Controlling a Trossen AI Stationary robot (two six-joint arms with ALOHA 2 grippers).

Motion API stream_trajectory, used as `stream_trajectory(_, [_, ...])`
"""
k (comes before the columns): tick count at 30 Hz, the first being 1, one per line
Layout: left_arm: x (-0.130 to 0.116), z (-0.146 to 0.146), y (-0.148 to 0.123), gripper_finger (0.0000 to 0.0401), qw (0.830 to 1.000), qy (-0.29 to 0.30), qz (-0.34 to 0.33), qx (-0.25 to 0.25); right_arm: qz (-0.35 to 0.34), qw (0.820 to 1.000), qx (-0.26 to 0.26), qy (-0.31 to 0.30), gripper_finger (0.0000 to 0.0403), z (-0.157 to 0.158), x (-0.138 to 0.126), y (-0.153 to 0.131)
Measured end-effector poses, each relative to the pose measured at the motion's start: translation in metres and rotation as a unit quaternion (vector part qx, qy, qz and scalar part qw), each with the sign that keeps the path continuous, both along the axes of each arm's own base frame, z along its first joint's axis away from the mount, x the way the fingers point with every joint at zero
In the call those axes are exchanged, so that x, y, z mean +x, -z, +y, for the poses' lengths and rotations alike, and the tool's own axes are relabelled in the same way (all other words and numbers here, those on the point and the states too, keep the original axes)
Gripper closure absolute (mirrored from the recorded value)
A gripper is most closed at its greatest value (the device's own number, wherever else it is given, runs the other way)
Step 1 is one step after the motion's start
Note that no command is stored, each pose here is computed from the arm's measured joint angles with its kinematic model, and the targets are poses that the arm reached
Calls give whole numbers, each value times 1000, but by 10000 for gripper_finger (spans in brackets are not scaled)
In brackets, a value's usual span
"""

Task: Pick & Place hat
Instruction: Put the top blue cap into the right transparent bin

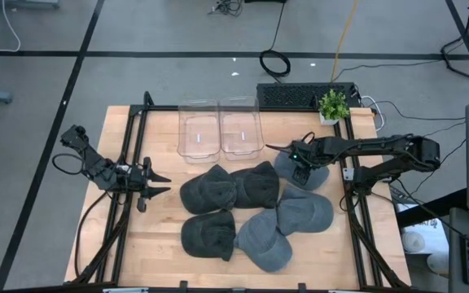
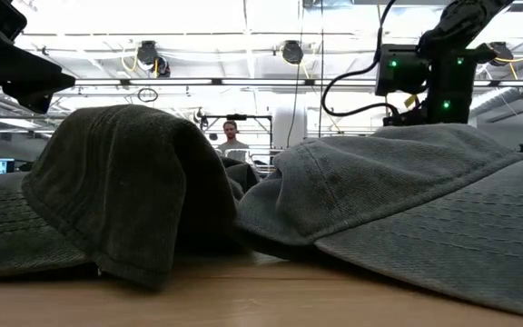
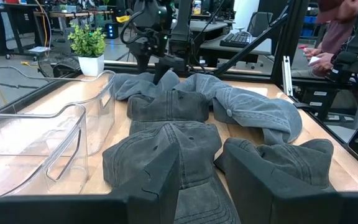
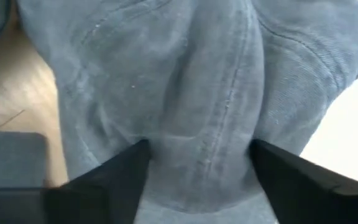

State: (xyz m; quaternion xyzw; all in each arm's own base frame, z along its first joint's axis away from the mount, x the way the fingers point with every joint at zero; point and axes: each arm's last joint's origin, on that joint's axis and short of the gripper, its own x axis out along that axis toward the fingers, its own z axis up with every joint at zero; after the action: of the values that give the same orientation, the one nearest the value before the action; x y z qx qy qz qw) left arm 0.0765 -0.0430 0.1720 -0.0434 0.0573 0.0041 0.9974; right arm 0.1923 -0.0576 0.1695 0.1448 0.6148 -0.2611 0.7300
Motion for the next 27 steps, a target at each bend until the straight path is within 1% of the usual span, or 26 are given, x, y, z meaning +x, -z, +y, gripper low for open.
stream_trajectory(3, [0,0,0,269,1000,0,0,0,-2,1000,6,-3,232,0,0,0])
stream_trajectory(7, [0,0,0,269,1000,0,0,0,-1,1000,6,-14,359,0,0,0])
stream_trajectory(8, [0,0,0,270,1000,0,0,0,-2,1000,5,-18,380,0,0,-1])
stream_trajectory(9, [0,0,0,270,1000,0,0,0,-6,1000,3,-19,389,1,0,-2])
stream_trajectory(13, [0,0,0,270,1000,0,0,0,-42,999,-5,-11,398,2,-1,-17])
stream_trajectory(16, [0,0,0,270,1000,0,0,0,-97,995,-17,-7,400,4,-1,-38])
stream_trajectory(18, [0,0,0,269,1000,0,0,0,-143,989,-26,-3,401,6,-2,-52])
stream_trajectory(20, [0,0,0,270,1000,0,0,0,-203,978,-37,-1,402,9,-1,-66])
stream_trajectory(22, [0,0,0,269,1000,0,0,0,-261,964,-49,-6,402,11,-1,-78])
stream_trajectory(25, [0,0,0,270,1000,0,0,0,-332,941,-65,-21,402,15,0,-94])
stream_trajectory(27, [0,0,0,269,1000,0,0,0,-377,922,-80,-33,402,16,4,-103])
